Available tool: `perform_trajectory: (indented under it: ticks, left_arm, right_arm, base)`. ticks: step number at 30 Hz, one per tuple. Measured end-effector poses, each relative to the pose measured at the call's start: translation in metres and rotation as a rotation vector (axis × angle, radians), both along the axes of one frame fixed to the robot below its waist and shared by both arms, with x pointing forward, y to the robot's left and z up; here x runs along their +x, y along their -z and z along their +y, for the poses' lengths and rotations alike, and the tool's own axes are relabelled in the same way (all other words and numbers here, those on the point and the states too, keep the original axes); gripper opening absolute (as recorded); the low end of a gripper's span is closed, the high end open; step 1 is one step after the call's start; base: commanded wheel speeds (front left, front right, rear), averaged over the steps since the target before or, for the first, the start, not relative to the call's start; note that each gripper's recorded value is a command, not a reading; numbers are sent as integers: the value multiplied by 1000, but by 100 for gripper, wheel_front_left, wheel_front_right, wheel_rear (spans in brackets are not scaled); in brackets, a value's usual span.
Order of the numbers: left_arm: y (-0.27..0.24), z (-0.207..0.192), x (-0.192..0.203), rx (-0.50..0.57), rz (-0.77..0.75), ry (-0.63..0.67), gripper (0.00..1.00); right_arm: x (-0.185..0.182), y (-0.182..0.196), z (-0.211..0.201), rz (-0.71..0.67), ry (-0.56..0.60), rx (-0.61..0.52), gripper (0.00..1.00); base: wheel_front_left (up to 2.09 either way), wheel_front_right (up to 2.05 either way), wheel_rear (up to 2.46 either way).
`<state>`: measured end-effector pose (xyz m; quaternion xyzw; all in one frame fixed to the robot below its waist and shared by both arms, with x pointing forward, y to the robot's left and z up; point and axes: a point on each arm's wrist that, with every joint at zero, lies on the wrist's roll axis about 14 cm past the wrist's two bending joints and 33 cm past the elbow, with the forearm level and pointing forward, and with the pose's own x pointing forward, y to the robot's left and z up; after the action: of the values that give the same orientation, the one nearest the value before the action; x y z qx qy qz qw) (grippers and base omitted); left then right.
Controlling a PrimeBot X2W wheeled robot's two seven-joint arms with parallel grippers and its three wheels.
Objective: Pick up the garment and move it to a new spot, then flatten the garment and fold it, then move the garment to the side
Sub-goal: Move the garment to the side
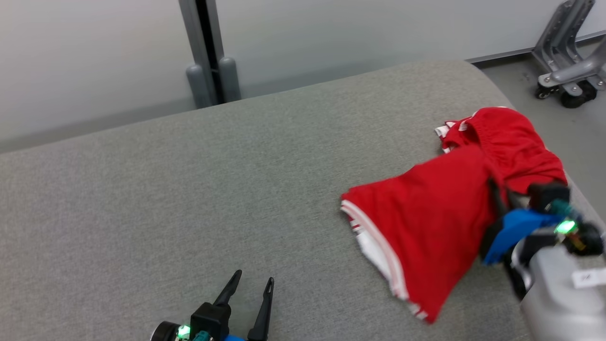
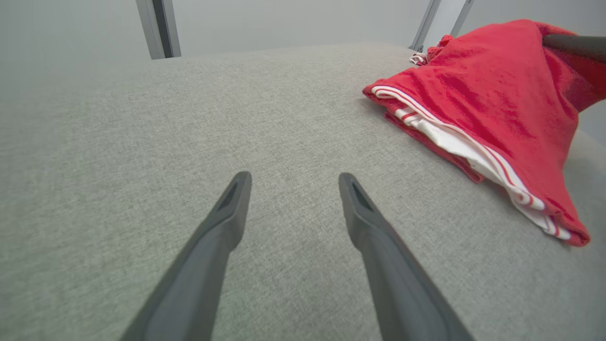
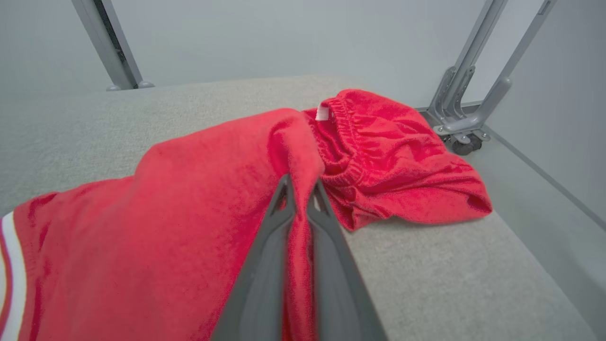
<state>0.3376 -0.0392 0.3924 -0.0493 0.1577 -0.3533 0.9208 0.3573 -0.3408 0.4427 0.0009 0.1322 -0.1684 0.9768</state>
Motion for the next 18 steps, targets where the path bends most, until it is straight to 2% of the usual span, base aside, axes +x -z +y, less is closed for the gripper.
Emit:
perform_trajectory:
  ticks: [5, 11, 12, 13, 14, 18]
  left_arm:
    - [7, 13, 11, 18, 4, -35, 100]
    - [14, 29, 20, 34, 12, -75, 100]
    - [15, 32, 21, 35, 14, -84, 100]
    - [17, 35, 22, 37, 18, -93, 100]
    - [18, 37, 22, 39, 21, -99, 100]
    - [19, 44, 26, 44, 20, -123, 100]
  right_arm:
    - [33, -46, -47, -29, 43, -130, 0]
    - [26, -66, -112, 30, 193, -228, 0]
    - [22, -67, -121, 36, 227, -235, 27]
    - [18, -69, -129, 44, 254, -249, 41]
    - [15, -71, -135, 47, 280, -259, 100]
    - [16, -71, -131, 21, 310, -276, 100]
  base:
    - [0, 0, 0]
    - [0, 0, 0]
    - [0, 0, 0]
    - [0, 0, 0]
    - [0, 0, 0]
    - [0, 0, 0]
